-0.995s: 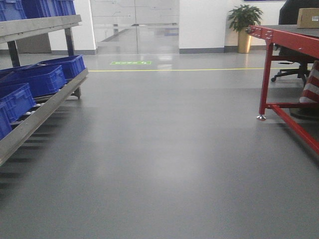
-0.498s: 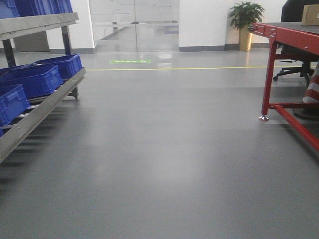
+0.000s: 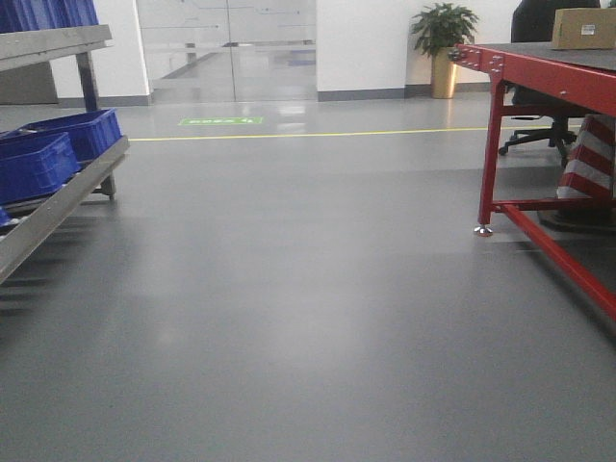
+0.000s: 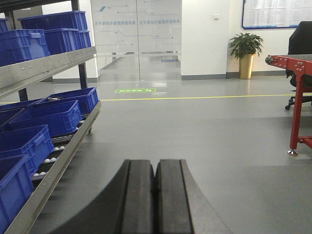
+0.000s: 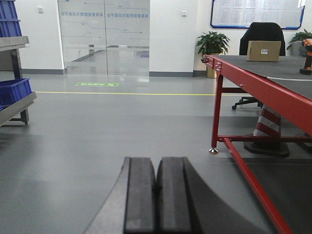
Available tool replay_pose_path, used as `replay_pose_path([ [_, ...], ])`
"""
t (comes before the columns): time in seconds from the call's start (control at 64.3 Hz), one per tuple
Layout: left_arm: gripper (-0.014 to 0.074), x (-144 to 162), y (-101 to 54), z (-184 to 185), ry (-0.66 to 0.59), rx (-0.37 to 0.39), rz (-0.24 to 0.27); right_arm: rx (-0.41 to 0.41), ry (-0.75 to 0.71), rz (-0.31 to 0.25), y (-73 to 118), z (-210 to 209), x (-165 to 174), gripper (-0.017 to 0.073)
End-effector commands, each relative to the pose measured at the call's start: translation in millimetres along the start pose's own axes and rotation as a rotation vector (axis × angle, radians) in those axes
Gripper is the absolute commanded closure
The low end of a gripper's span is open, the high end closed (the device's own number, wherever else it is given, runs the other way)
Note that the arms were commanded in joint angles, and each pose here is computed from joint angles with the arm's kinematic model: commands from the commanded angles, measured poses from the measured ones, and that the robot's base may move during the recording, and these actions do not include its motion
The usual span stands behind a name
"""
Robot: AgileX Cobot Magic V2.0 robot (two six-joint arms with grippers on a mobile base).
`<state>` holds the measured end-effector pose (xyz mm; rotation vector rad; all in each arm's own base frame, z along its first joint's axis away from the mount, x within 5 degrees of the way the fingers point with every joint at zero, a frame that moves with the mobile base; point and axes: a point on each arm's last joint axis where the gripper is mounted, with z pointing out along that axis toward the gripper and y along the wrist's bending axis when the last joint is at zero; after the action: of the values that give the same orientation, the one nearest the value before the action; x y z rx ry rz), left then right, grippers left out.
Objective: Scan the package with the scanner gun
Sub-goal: 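Drive the base forward along the aisle past the blue crate shelf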
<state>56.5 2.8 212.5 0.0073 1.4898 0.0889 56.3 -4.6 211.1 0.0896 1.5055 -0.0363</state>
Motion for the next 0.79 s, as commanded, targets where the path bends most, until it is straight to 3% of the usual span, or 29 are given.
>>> replay_pose_path([
  [0.0, 0.0704, -2.4, 0.2, -0.4, -0.024, -0.002, -0.006, 0.003, -0.019, -0.007, -0.2, -0.2, -1.6, 0.0728],
  [0.777, 0.0704, -2.4, 0.2, -0.4, -0.024, -0.002, -0.006, 0.003, -0.019, -0.007, -0.2, -0.2, -1.6, 0.0728],
])
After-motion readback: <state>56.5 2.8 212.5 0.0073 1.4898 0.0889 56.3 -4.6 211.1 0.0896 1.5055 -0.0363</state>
